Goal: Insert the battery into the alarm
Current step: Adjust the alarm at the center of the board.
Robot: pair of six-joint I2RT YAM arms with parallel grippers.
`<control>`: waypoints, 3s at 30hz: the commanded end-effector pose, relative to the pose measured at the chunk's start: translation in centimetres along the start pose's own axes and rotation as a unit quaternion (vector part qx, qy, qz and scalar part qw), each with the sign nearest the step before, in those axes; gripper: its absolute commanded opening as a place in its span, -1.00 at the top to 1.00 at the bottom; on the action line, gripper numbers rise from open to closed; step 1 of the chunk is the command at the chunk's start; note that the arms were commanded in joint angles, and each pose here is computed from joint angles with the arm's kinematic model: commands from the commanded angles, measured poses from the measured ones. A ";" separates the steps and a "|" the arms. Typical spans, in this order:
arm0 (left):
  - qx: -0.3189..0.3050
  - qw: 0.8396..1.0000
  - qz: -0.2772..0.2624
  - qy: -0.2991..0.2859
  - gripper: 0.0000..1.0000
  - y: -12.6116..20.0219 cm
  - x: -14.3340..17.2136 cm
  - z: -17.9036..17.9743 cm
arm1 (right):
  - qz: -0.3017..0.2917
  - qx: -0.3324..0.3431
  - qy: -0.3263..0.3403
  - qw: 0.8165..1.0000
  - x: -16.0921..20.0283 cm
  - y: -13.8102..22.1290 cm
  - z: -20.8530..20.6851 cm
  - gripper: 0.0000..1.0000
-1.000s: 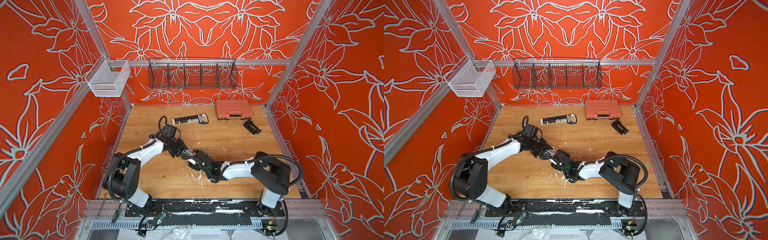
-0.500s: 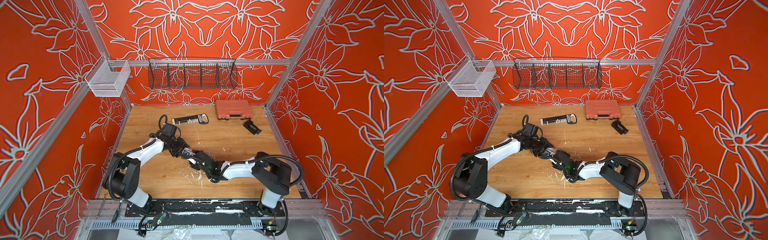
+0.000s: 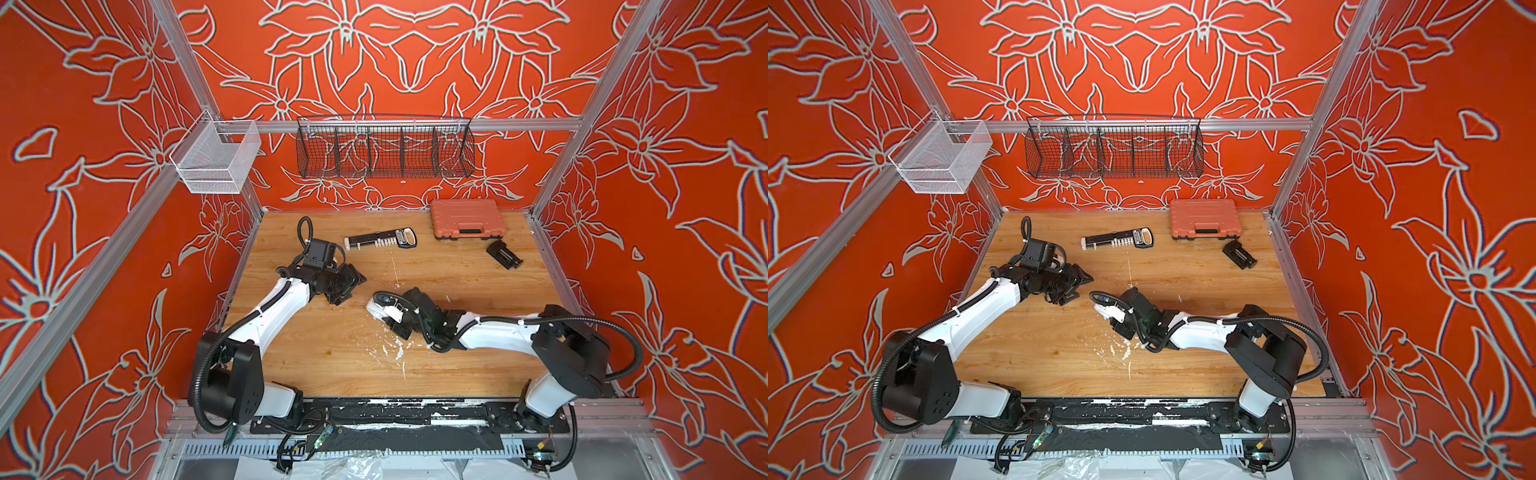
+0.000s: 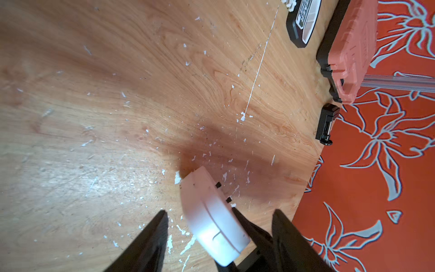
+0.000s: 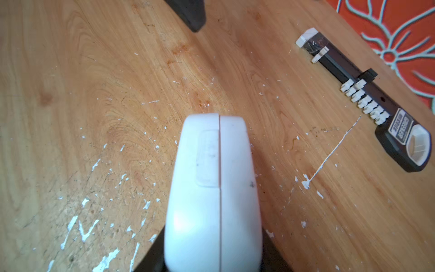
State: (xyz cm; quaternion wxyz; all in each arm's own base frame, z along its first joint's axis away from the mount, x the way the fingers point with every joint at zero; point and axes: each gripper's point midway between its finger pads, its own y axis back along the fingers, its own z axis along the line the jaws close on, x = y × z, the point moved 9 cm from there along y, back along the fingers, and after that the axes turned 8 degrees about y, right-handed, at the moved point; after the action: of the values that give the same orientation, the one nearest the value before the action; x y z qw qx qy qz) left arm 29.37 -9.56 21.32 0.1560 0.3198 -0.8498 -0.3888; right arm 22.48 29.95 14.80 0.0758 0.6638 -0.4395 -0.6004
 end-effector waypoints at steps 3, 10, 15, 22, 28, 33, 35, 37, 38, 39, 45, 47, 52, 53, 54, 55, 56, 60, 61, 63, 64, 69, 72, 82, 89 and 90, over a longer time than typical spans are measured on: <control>-0.017 0.999 -0.020 -0.039 -0.36 1.2 0.1 0.4 | 0.001 -0.095 -0.078 0.992 -1.9 1.0 -1.4 0.18; -0.017 0.998 -0.026 -0.061 -0.35 1.7 0.1 0.9 | 0.005 -0.147 -0.180 0.973 -2.3 1.3 -4.2 0.18; -0.015 0.998 -0.006 -0.062 -0.35 1.0 0.5 1.6 | 0.050 -0.183 -0.247 0.950 -2.4 0.4 -5.2 0.17; -0.010 0.998 0.022 -0.052 -0.35 -0.3 1.1 2.9 | 0.070 -0.233 -0.308 0.920 -1.8 -1.2 -6.2 0.18; -0.006 0.998 0.042 -0.044 -0.34 -1.5 1.5 3.7 | 0.104 -0.270 -0.331 0.898 -1.1 -3.0 -6.3 0.17; -0.011 0.997 0.053 -0.046 -0.34 -2.5 2.0 3.6 | 0.128 -0.260 -0.354 0.889 -0.4 -3.9 -6.8 0.16; -0.012 0.997 0.057 -0.050 -0.34 -3.0 2.1 3.4 | 0.138 -0.243 -0.361 0.890 -0.1 -3.9 -7.0 0.07; -0.015 0.997 0.061 -0.049 -0.34 -3.5 2.1 3.4 | 0.145 -0.225 -0.363 0.893 0.1 -3.8 -7.2 -0.03; -0.015 0.997 0.064 -0.050 -0.34 -3.8 2.1 3.3 | 0.151 -0.215 -0.362 0.895 0.3 -3.8 -7.3 -0.09; -0.015 0.996 0.066 -0.049 -0.34 -4.0 2.0 3.3 | 0.152 -0.207 -0.360 0.897 0.3 -3.7 -7.4 -0.12; -0.014 0.995 0.076 -0.059 -0.34 -5.1 2.1 2.6 | 0.152 -0.169 -0.351 0.908 0.3 -3.6 -8.1 -0.27; -0.016 0.995 0.077 -0.060 -0.33 -5.3 2.2 2.7 | 0.149 -0.150 -0.348 0.913 0.2 -3.6 -8.4 -0.32; -0.021 0.995 0.079 -0.059 -0.33 -5.6 2.2 2.9 | 0.137 -0.100 -0.346 0.923 0.1 -3.4 -9.3 -0.39; -0.020 0.995 0.078 -0.060 -0.33 -5.6 2.2 2.9 | 0.136 -0.093 -0.345 0.924 0.1 -3.4 -9.4 -0.41; -0.020 0.995 0.078 -0.060 -0.33 -5.6 2.2 2.9 | 0.136 -0.088 -0.344 0.925 0.1 -3.5 -9.5 -0.42; -0.019 0.995 0.076 -0.062 -0.33 -5.5 2.2 2.9 | 0.134 -0.084 -0.343 0.926 -0.1 -3.6 -9.6 -0.44; -0.021 0.995 0.076 -0.062 -0.33 -5.5 2.2 2.9 | 0.133 -0.084 -0.342 0.926 -0.1 -3.7 -9.7 -0.44; -0.023 0.995 0.072 -0.068 -0.33 -5.4 2.1 2.9 | 0.116 -0.086 -0.341 0.929 -0.9 -3.9 -10.0 -0.46; -0.022 0.995 0.070 -0.073 -0.33 -5.4 2.1 2.8 | 0.112 -0.084 -0.342 0.929 -1.1 -3.8 -10.2 -0.47; -0.025 0.994 0.065 -0.088 -0.33 -5.4 1.8 2.5 | 0.112 -0.077 -0.342 0.930 -1.2 -3.7 -10.3 -0.48; -0.027 0.992 0.063 -0.103 -0.33 -5.5 1.6 2.3 | 0.112 -0.073 -0.341 0.930 -1.3 -3.5 -10.4 -0.48; -0.011 0.982 0.064 -0.179 -0.33 -6.4 0.5 0.5 | 0.100 -0.061 -0.340 0.933 -1.6 -2.1 -10.5 -0.53; 0.009 0.976 0.080 -0.202 -0.33 -7.2 0.1 -0.4 | 0.104 -0.054 -0.343 0.932 -1.6 -1.1 -10.5 -0.53; 0.001 0.977 0.099 -0.190 -0.33 -8.8 0.6 0.7 | 0.134 -0.060 -0.366 0.919 -0.2 0.7 -9.6 -0.49; 0.019 0.979 0.097 -0.180 -0.33 -8.7 2.1 1.0 | 0.143 -0.060 -0.376 0.913 0.6 0.7 -9.2 -0.48; 0.020 0.979 0.098 -0.180 -0.33 -8.7 2.2 0.9 | 0.144 -0.059 -0.379 0.912 0.8 0.7 -9.2 -0.48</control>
State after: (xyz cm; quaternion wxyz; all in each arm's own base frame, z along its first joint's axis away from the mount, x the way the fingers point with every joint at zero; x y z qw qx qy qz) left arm 30.72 -14.21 12.81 0.0512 0.1524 -0.8890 -0.4287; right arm 30.31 25.74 16.77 0.0390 0.3227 -0.4849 -0.8119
